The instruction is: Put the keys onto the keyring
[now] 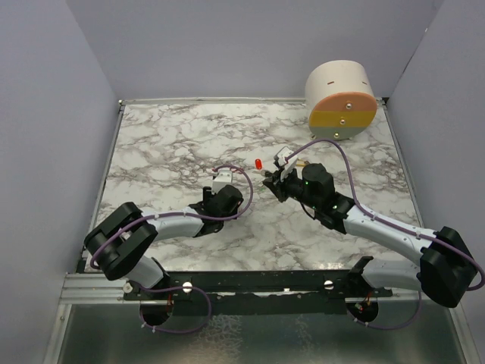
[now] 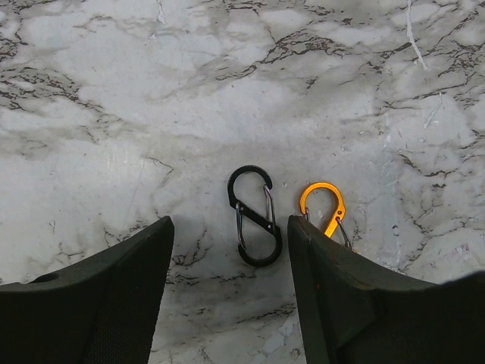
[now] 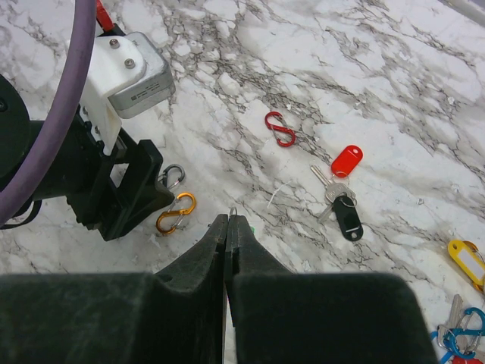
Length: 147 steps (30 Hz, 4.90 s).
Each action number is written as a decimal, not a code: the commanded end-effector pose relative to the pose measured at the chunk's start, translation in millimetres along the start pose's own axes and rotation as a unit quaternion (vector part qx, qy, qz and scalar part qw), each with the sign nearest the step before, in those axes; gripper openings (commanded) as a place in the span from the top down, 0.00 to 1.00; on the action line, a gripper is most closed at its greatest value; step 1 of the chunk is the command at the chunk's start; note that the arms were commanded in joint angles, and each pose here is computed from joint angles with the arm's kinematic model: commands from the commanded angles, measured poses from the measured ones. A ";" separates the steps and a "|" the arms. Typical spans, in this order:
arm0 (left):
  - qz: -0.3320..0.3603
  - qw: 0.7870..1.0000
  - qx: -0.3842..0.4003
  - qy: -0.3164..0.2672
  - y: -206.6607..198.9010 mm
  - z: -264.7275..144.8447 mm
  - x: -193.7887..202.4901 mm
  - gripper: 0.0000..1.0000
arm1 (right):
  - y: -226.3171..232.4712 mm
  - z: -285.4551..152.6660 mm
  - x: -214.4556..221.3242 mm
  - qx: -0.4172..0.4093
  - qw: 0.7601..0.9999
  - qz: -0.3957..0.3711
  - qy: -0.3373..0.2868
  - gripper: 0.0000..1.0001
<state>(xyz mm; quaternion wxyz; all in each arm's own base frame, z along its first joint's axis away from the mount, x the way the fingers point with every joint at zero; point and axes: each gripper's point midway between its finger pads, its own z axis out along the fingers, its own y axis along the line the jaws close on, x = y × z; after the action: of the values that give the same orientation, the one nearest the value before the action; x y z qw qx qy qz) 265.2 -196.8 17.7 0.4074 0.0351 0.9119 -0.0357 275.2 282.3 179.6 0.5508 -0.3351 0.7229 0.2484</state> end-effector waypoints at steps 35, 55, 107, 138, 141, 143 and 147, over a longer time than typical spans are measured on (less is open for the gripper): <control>0.016 1.000 0.009 0.014 -1.0 -3.6 6.2 1.00 | 5.9 3.6 6.0 -0.013 1.000 -0.001 0.003 0.99; 0.016 0.989 0.134 -0.056 -57.1 -49.1 -83.3 1.00 | 34.1 9.3 14.8 -0.102 0.994 -0.037 -0.018 0.99; -0.006 0.972 0.225 -0.062 -93.2 -67.7 -97.9 1.00 | 30.6 30.4 32.9 -0.096 0.995 -0.028 0.003 0.99; 0.001 0.970 0.236 -0.056 -94.6 -73.2 -88.5 1.00 | 20.9 28.8 29.7 -0.065 0.998 -0.025 -0.002 0.99; 0.001 0.970 0.236 -0.056 -94.1 -72.9 -88.3 1.00 | 19.2 29.2 31.6 -0.061 0.998 -0.025 0.000 0.99; 0.001 0.970 0.236 -0.055 -94.5 -73.4 -87.8 1.00 | 18.5 29.2 31.4 -0.059 0.998 -0.025 0.000 0.99; 0.003 0.970 0.238 -0.054 -95.0 -73.8 -86.8 1.00 | 16.1 28.5 30.4 -0.051 0.998 -0.025 -0.002 0.99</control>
<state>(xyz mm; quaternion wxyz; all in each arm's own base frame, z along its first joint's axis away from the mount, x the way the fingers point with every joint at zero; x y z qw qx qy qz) 264.1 -282.1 125.9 0.4307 0.1261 0.8629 -0.2323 270.2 306.6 129.2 0.5149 -0.3946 0.7089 0.2770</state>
